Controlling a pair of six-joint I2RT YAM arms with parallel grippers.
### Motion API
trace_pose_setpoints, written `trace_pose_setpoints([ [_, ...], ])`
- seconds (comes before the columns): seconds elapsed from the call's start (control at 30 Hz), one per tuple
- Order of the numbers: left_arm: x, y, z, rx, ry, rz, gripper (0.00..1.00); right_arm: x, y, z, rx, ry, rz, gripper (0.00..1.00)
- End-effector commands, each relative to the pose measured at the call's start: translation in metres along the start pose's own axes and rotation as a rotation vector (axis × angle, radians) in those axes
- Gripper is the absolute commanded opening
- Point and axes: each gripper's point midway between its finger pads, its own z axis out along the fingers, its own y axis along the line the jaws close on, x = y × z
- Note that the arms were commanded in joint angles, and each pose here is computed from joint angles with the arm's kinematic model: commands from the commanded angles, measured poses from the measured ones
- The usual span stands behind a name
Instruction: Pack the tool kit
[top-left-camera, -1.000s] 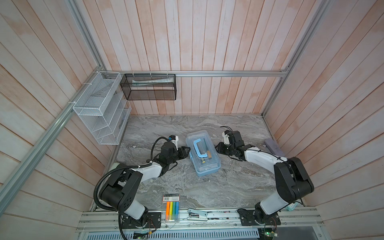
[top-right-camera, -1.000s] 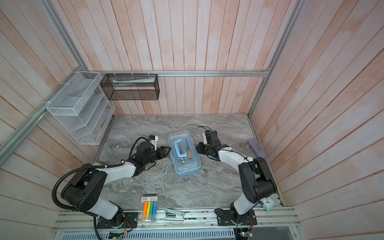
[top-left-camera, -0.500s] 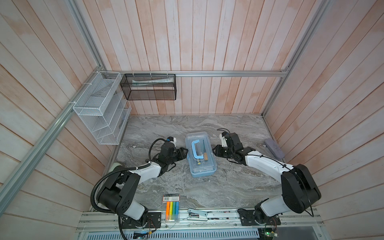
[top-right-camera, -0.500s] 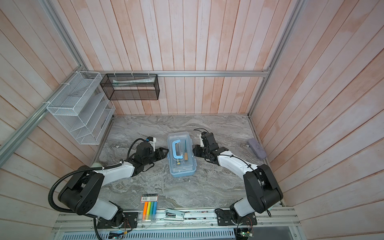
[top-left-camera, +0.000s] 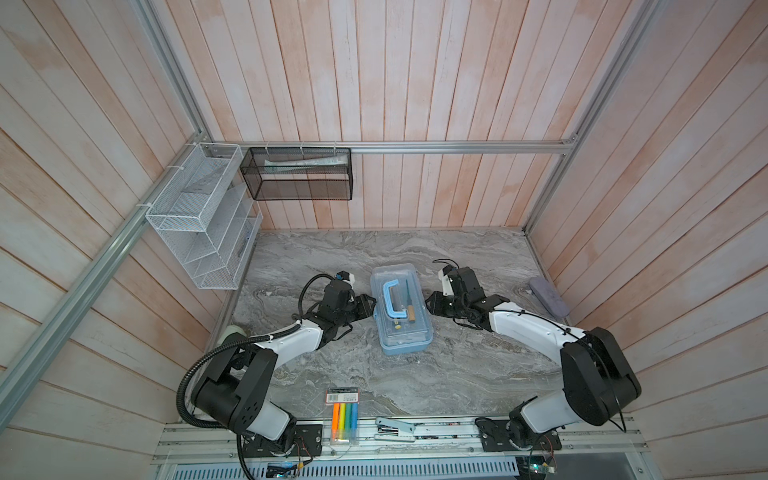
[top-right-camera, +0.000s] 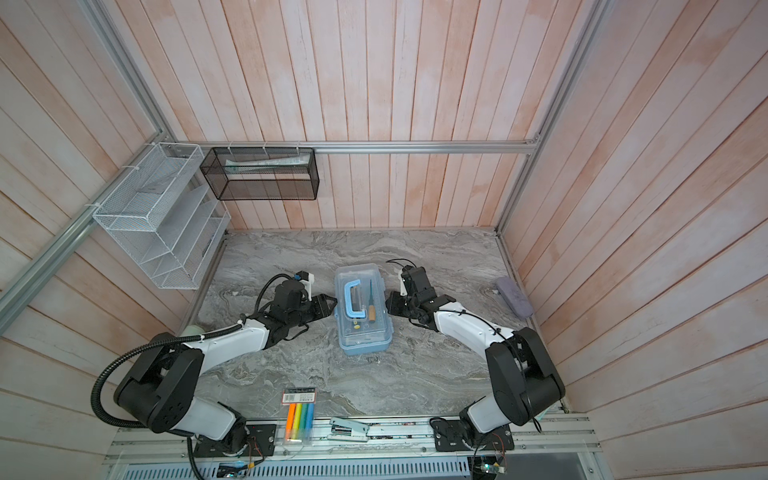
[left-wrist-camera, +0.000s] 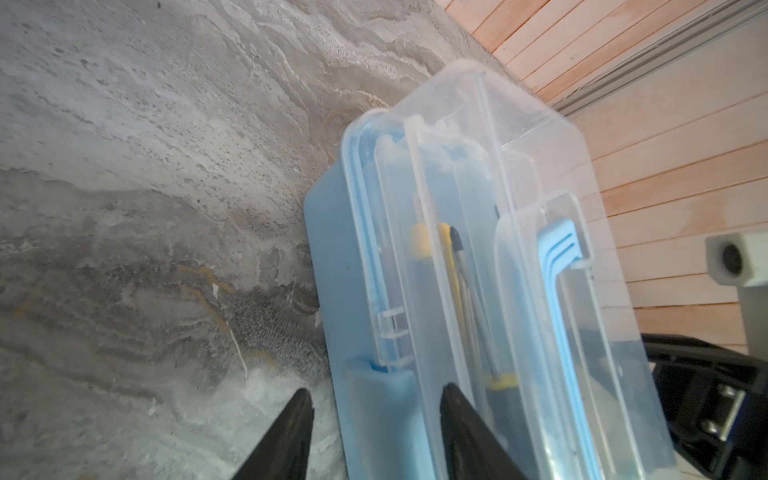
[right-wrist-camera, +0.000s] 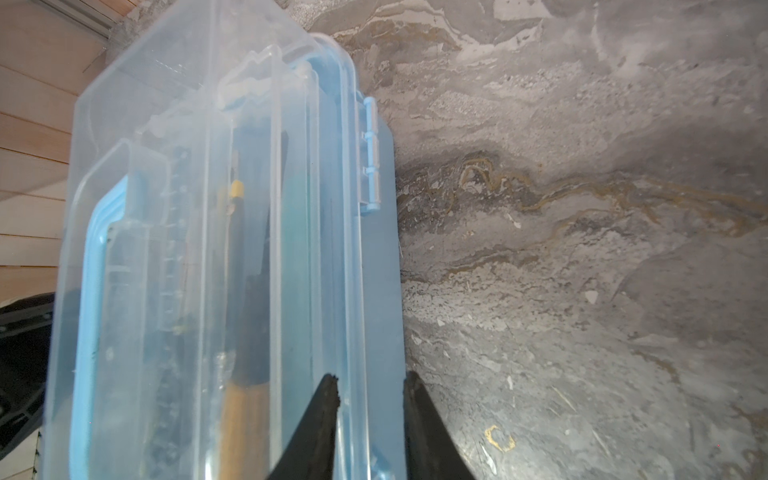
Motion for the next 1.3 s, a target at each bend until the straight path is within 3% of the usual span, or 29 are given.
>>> trace_pose_setpoints([
  [0.0, 0.008, -0.005, 0.005, 0.007, 0.044, 0.027, 0.51, 0.006, 0.005, 0.003, -0.010, 0.024, -0.014, 0.28],
  [0.3, 0.013, 0.034, -0.003, -0.117, 0.045, -0.034, 0.45, 0.003, 0.005, 0.002, -0.005, 0.016, -0.016, 0.27],
  [0.77, 0.002, 0.002, 0.011, 0.037, 0.079, -0.010, 0.39, 0.008, 0.002, 0.009, -0.003, 0.039, -0.010, 0.25],
  [1.03, 0.006, 0.004, 0.015, 0.034, 0.098, -0.025, 0.30, 0.009, 0.001, 0.011, -0.001, 0.043, -0.004, 0.24],
  [1.27, 0.011, 0.007, 0.013, 0.024, 0.116, -0.033, 0.29, 0.011, 0.000, 0.011, -0.002, 0.048, -0.003, 0.24],
])
